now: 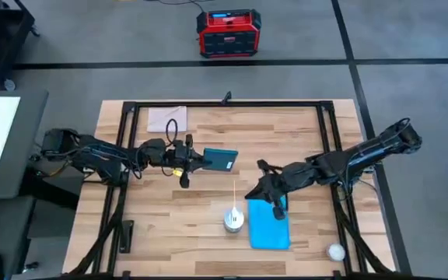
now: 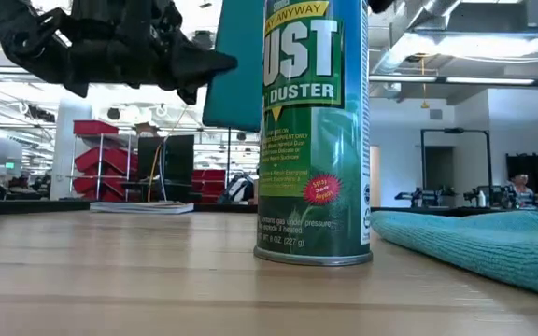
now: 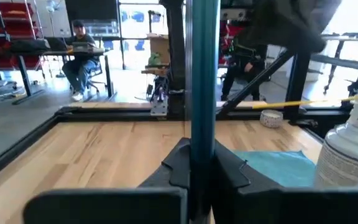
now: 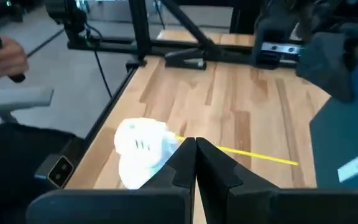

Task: Apply microfiber cloth
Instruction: Spray the back of the green tablet using the white spray bottle

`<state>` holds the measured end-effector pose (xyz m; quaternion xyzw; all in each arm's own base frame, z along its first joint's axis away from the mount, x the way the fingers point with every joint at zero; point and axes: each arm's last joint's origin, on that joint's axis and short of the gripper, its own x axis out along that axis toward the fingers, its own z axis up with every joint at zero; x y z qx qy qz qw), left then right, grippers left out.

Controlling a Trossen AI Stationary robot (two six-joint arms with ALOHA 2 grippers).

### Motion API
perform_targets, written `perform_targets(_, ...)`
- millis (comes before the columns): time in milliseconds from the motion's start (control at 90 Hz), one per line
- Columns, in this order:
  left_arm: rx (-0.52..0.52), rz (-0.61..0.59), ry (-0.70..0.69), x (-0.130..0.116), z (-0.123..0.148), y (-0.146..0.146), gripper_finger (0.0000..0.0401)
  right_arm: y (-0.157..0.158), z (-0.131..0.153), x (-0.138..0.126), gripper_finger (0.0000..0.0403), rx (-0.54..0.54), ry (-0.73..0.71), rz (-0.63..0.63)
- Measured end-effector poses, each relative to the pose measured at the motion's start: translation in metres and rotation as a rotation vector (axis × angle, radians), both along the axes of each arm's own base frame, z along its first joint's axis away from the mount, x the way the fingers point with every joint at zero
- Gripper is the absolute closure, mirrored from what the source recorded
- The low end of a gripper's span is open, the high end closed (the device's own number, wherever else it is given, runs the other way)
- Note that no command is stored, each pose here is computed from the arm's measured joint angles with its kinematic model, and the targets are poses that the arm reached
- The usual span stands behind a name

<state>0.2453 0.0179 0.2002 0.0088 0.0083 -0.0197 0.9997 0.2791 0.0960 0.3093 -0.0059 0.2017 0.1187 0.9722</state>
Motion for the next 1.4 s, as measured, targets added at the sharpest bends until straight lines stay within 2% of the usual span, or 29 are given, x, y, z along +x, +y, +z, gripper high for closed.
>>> perform_targets(300,0.031,-0.012,-0.024,0.010,0.009,0.004,0.0398,0.003,0.006,0.002,0.0403,-0.007,0.018,-0.002)
perform_targets(478,0.015,0.007,0.040,0.029,-0.009,0.012,0.0398,0.002,0.003,0.001,0.0403,-0.009,0.042,-0.039)
perform_targets(667,-0.018,-0.016,-0.031,0.046,-0.022,0.017,0.0398,0.003,0.001,-0.001,0.0403,0.008,0.076,-0.058)
perform_targets(844,-0.030,-0.026,-0.067,0.047,-0.022,0.017,0.0398,0.004,-0.005,0.004,0.0403,0.008,0.114,-0.066)
perform_targets(1033,-0.025,-0.033,-0.089,0.045,-0.017,0.015,0.0398,0.011,0.003,0.017,0.0403,0.004,0.143,-0.048)
perform_targets(1400,-0.022,-0.030,-0.108,0.045,-0.015,0.015,0.0398,0.015,0.017,0.044,0.0403,-0.059,0.309,-0.070)
